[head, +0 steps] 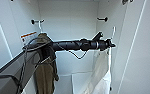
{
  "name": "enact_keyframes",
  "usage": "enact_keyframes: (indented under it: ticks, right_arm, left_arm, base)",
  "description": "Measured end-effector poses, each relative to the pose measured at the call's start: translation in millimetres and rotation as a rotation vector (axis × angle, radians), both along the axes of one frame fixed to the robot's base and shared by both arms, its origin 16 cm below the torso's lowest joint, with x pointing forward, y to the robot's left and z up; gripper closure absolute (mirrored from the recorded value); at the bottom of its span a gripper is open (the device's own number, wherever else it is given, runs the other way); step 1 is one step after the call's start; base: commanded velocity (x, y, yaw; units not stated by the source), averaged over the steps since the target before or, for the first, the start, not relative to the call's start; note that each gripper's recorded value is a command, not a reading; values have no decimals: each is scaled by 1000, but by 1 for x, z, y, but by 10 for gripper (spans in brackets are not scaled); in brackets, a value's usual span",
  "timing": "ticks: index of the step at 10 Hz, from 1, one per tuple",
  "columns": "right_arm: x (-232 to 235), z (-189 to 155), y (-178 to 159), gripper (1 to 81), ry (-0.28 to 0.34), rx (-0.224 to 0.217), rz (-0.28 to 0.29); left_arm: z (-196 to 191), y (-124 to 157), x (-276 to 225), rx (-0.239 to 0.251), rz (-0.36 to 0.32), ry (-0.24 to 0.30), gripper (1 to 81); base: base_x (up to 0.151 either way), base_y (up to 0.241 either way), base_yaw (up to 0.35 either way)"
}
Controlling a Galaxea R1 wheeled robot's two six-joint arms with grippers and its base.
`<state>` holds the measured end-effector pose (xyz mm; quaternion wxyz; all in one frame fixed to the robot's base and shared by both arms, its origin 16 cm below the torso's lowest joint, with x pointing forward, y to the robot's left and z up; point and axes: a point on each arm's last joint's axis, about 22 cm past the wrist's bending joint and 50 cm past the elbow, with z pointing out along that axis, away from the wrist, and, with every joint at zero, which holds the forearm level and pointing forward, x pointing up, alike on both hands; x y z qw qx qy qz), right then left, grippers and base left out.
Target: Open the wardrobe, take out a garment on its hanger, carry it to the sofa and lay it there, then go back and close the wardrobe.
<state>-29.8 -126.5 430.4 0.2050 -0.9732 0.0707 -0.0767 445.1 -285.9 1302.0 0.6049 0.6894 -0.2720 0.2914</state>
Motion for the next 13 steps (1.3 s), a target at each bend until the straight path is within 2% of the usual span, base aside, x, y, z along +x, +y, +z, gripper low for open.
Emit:
enact_keyframes:
  ticks: [2, 6, 8, 13]
  right_arm:
    - [-9, -1, -1, 10, 9, -2, 1]
    - [-8, 0, 3, 10, 7, 3, 1]
    - [-11, -2, -7, 10, 10, -12, 2]
    - [-12, -2, -4, 10, 8, -8, 4]
  left_arm:
    - [-1, 1, -6, 4, -4, -1, 811]
    - [-19, 9, -2, -3, -2, 36, 811]
    - [-20, 5, -16, -9, -31, 35, 811]
    - [-24, 9, -15, -18, -28, 48, 811]
  base:
    - [-120, -30, 0]
    - [-129, -72, 0]
    - [-97, -77, 0]
    - [0, 0, 0]
